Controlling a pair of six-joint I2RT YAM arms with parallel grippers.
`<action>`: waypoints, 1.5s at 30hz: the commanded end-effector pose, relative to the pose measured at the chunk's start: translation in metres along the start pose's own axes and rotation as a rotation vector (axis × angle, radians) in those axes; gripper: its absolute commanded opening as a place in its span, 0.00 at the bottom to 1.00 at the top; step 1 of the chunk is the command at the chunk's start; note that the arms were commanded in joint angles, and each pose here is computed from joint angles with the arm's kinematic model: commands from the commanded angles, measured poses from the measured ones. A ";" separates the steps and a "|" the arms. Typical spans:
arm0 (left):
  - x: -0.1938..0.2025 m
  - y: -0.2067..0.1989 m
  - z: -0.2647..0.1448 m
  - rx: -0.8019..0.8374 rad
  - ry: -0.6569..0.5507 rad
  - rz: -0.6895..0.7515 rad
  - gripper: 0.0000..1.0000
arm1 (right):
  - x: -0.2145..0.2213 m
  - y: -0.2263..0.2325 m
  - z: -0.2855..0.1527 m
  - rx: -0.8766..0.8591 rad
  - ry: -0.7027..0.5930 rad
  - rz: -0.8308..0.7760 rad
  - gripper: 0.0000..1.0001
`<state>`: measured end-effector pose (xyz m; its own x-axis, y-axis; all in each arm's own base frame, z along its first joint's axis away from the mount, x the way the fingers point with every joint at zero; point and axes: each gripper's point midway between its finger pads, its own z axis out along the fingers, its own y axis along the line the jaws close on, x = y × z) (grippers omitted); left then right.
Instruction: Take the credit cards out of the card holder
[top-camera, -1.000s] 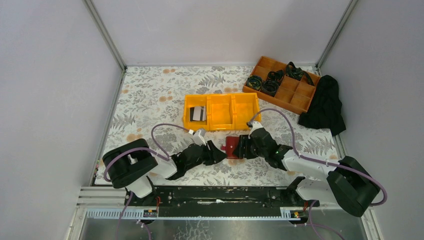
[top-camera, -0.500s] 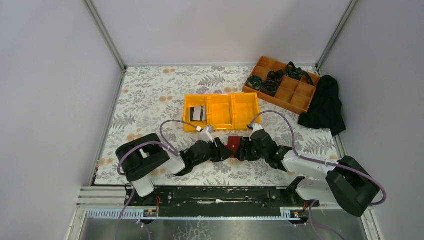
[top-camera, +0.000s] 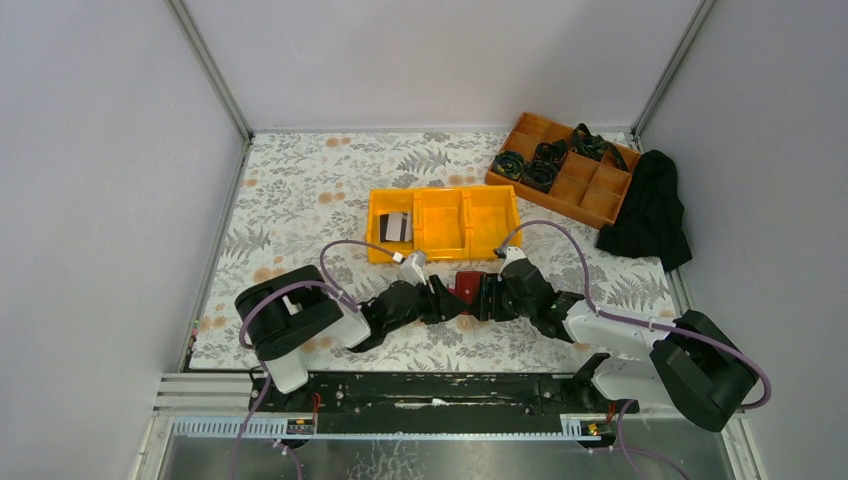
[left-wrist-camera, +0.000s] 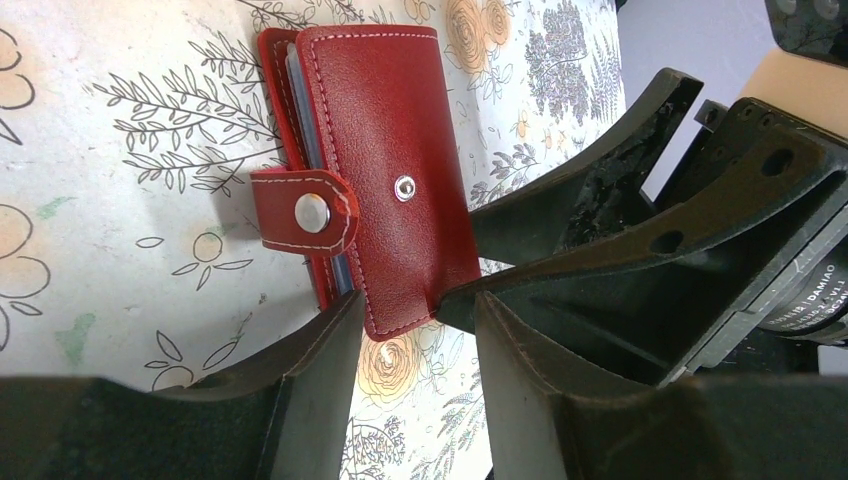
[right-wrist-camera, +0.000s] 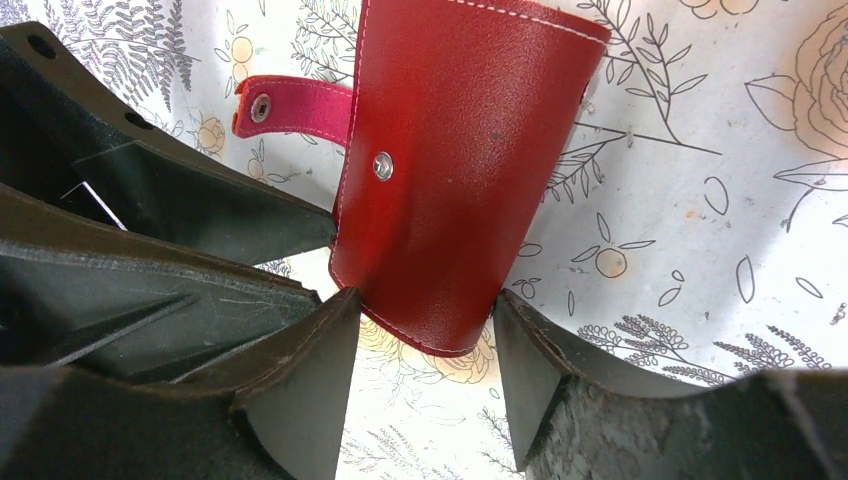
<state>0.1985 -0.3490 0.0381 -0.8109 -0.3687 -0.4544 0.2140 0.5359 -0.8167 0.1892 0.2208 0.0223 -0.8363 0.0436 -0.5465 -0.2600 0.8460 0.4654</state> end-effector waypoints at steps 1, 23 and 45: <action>-0.010 -0.022 0.000 0.090 -0.027 0.003 0.52 | -0.004 0.010 0.000 -0.043 -0.013 0.003 0.59; -0.014 -0.013 -0.010 0.123 -0.030 -0.054 0.52 | -0.010 0.010 -0.003 -0.037 -0.038 -0.004 0.60; -0.008 -0.027 0.015 0.192 0.022 -0.036 0.47 | -0.013 0.009 -0.010 -0.030 -0.056 -0.003 0.60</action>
<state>0.2025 -0.3555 0.0360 -0.8385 -0.3690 -0.4009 0.2173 0.4483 -0.8671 0.1894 0.2157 0.0232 -0.8302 0.0495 -0.5553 -0.2518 0.8554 0.4527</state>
